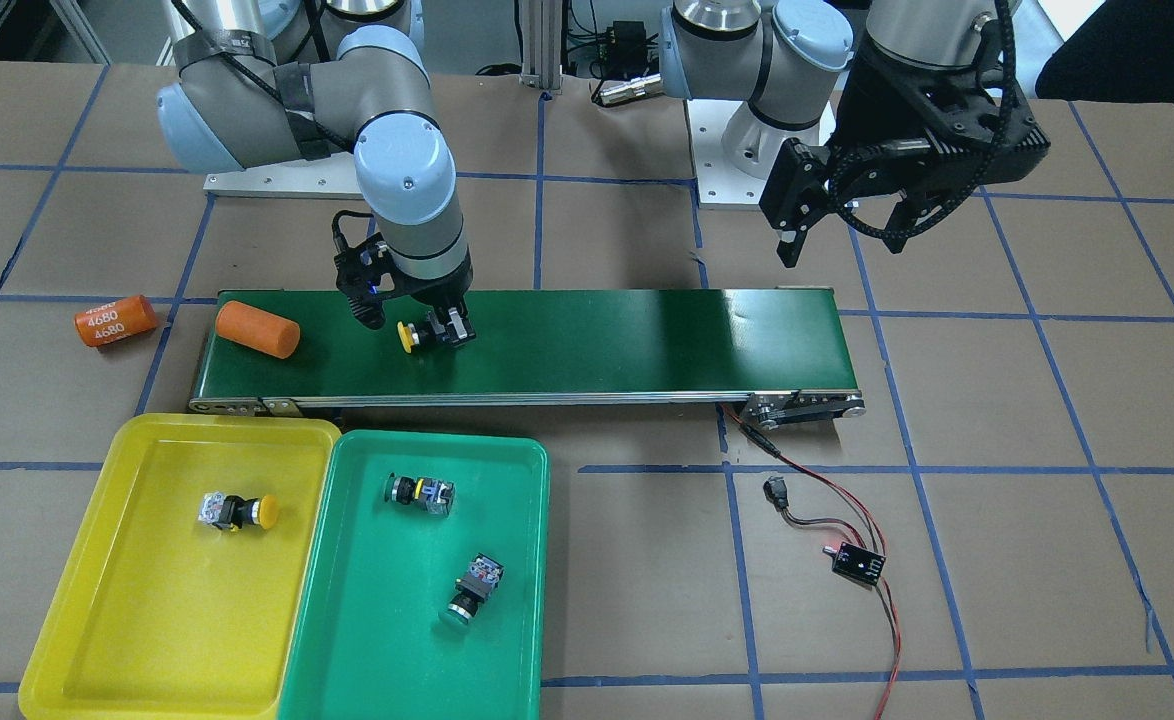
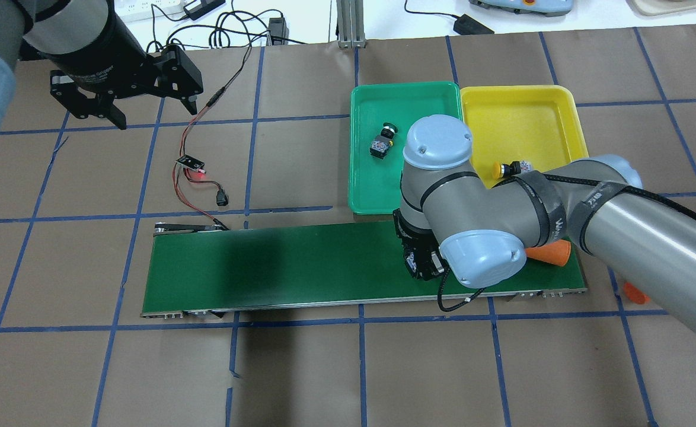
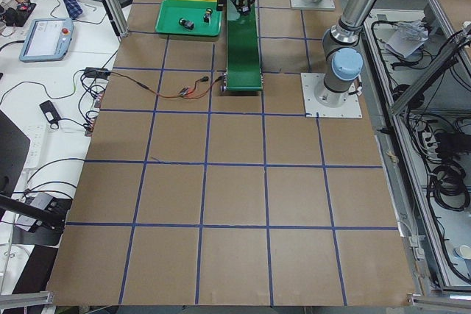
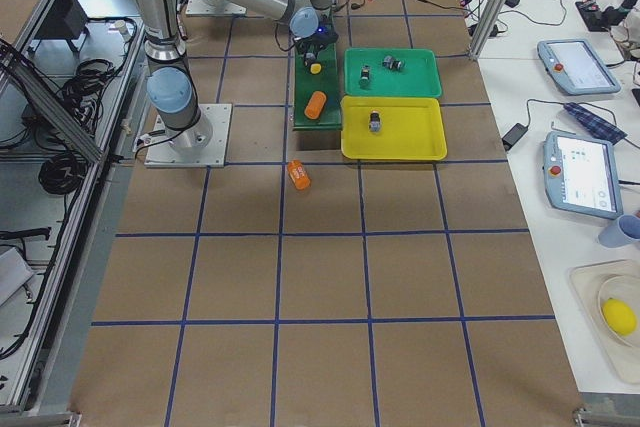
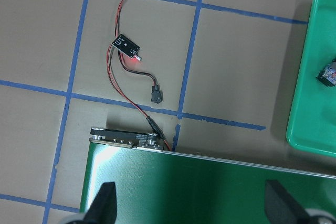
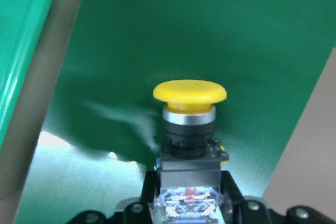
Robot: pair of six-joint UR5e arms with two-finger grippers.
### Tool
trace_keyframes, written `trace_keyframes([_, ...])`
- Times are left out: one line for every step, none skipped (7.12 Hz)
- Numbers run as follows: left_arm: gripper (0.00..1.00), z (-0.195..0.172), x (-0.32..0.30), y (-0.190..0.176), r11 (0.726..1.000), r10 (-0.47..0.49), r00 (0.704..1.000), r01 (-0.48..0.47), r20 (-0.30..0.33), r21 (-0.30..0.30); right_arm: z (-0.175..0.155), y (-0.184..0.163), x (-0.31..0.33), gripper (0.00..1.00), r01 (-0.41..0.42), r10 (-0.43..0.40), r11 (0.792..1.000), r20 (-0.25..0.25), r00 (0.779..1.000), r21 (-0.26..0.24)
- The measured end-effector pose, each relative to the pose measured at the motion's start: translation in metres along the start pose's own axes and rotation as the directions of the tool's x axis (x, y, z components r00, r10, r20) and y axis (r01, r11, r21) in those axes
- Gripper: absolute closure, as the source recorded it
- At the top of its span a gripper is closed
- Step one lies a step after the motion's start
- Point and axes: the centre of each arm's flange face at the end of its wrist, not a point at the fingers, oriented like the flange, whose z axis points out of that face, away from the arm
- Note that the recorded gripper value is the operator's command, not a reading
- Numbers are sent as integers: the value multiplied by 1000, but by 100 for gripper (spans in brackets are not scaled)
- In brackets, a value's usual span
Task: Sort buttons by color to trays
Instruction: 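Carry the yellow button into the yellow tray with the right gripper and release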
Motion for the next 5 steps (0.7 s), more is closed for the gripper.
trace_keyframes([0,0,0,0,1000,0,1000,0,0,0,-13,-6,-5,100,-2,1,1000,29,1000,18])
trace_keyframes([0,-1,0,-1,1000,-2,1000,2,-1,3,-31,-12,-12,100,4,-8,998,53,999,70])
trace_keyframes([0,-2,0,-2,1000,-3,1000,3,-1,5,-47,-22,-22,100,31,-40,991,65,997,132])
trace_keyframes([0,-2,0,-1,1000,-3,1000,3,-1,5,-66,-37,-36,100,75,-90,983,86,992,169])
trace_keyframes([0,-1,0,-1,1000,-2,1000,2,-1,3,-84,-65,-55,100,119,-141,974,103,985,192])
